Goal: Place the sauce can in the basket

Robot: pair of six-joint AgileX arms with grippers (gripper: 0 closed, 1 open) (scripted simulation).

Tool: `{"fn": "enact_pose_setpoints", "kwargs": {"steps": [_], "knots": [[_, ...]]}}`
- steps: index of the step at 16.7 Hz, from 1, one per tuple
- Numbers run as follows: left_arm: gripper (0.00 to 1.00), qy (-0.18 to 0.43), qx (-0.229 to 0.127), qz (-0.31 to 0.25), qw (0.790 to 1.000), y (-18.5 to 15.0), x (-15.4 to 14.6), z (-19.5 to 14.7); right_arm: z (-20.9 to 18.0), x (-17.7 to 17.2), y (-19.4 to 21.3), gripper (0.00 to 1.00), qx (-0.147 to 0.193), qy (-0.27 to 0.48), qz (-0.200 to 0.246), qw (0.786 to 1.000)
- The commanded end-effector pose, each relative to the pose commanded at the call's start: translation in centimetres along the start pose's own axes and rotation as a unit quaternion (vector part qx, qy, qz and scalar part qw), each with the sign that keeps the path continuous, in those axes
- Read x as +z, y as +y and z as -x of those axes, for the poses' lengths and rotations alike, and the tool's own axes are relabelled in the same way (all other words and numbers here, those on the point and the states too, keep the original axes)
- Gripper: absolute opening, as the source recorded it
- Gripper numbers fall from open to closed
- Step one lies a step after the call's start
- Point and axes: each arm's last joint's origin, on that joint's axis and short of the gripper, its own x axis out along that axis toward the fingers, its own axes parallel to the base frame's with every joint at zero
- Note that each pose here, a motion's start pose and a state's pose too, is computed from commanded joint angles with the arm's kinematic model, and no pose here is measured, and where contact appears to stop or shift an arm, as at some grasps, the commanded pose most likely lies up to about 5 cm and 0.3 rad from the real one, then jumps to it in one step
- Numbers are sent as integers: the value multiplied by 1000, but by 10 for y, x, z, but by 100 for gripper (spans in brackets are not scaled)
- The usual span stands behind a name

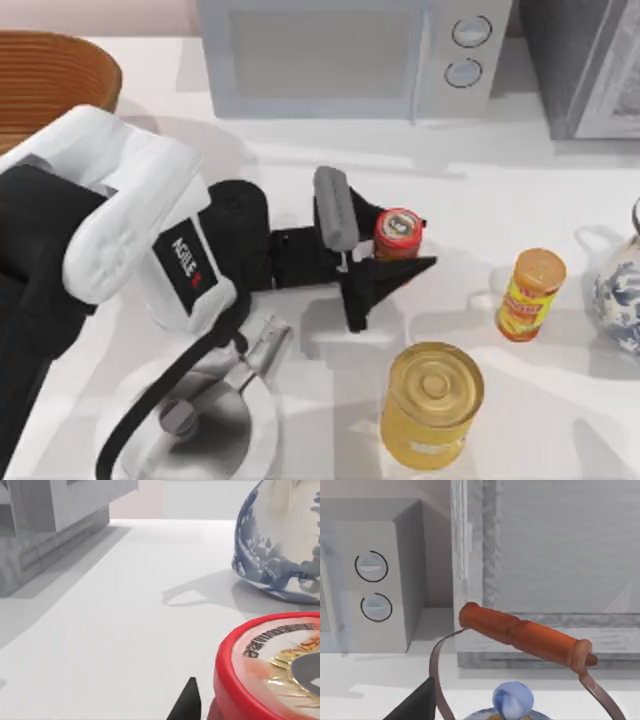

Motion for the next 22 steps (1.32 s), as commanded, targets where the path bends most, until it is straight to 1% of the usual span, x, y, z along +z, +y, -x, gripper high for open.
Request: {"fn": "enact_pose_setpoints", "kwargs": {"steps": [3,6,8,10,11,13,16,19,22], "knots": [[0,-12,-17,-16,1000,11,18,3,0,0,0,100,0,0,0,1000],[0,-30,-33,-46,998,34,59,18,0,0,0,100,0,0,0,1000],[0,-38,-30,-67,997,53,92,41,0,0,0,100,0,0,0,1000],[0,-39,-11,-82,996,72,124,76,0,0,0,100,0,0,0,1000],[0,-36,4,-84,996,80,138,98,0,0,0,100,0,0,0,1000],[0,-26,45,-73,996,94,158,149,0,0,0,100,0,0,0,1000],[0,-11,123,-30,992,102,175,233,0,0,0,100,0,0,0,1000],[0,-4,203,10,979,96,189,311,0,0,0,100,0,0,0,1000],[0,-2,270,19,963,81,208,372,0,0,0,100,0,0,0,1000]]}}
